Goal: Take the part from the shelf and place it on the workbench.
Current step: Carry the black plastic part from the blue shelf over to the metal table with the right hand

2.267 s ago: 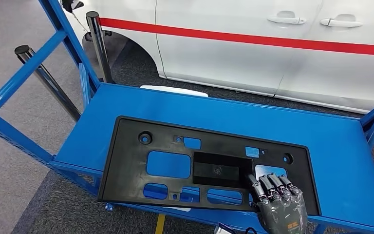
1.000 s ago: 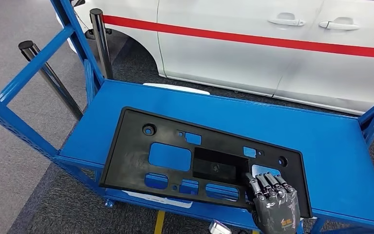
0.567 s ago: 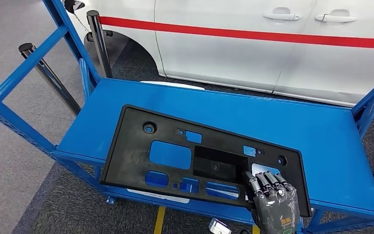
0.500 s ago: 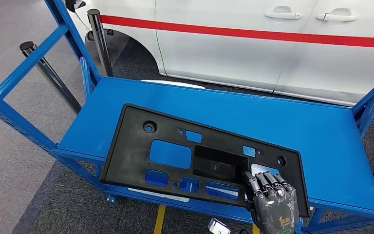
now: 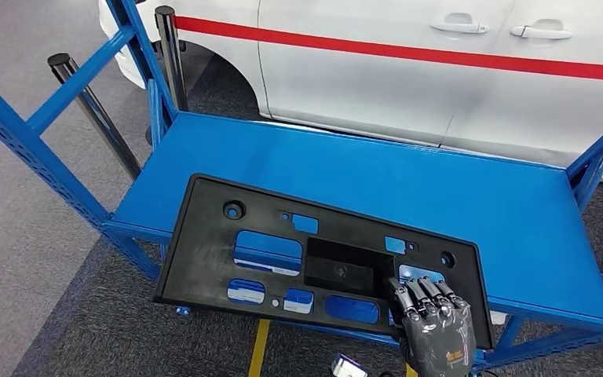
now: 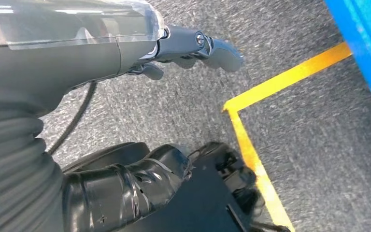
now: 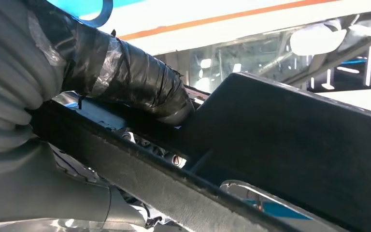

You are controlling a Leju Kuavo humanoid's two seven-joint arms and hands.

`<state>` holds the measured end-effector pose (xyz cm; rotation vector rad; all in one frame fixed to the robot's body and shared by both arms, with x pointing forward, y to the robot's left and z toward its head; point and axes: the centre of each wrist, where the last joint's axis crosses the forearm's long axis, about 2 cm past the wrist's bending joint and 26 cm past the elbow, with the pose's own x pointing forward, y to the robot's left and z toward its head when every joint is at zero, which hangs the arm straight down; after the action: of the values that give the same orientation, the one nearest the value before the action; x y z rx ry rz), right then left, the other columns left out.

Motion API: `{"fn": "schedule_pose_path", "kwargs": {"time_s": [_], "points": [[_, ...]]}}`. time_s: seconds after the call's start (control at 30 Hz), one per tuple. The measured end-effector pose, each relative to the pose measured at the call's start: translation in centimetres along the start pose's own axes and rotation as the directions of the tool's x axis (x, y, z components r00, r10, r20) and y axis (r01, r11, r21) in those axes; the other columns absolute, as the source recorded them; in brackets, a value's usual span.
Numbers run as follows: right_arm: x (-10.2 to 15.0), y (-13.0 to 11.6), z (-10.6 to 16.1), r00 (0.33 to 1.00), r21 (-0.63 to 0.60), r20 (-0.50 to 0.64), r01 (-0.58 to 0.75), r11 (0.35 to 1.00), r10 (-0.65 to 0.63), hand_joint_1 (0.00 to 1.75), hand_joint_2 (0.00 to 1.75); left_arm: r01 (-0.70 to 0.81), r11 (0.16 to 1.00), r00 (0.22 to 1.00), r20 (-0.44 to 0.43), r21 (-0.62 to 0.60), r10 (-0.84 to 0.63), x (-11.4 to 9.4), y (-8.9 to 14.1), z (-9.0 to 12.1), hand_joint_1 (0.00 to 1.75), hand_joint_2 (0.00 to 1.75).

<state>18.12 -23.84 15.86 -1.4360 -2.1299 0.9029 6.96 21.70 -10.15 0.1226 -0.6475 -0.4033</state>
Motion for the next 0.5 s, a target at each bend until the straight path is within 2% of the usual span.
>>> {"fn": "schedule_pose_path", "kwargs": {"time_s": [0.5], "points": [[0.02, 0.22, -0.39, 1.0, -0.006, -0.003, 0.004, 1.0, -0.004, 1.75, 1.75, 0.003, 1.0, 1.0, -0.005, 0.002, -0.003, -0.04, 0.01, 0.01, 0.0, 1.75]]}}
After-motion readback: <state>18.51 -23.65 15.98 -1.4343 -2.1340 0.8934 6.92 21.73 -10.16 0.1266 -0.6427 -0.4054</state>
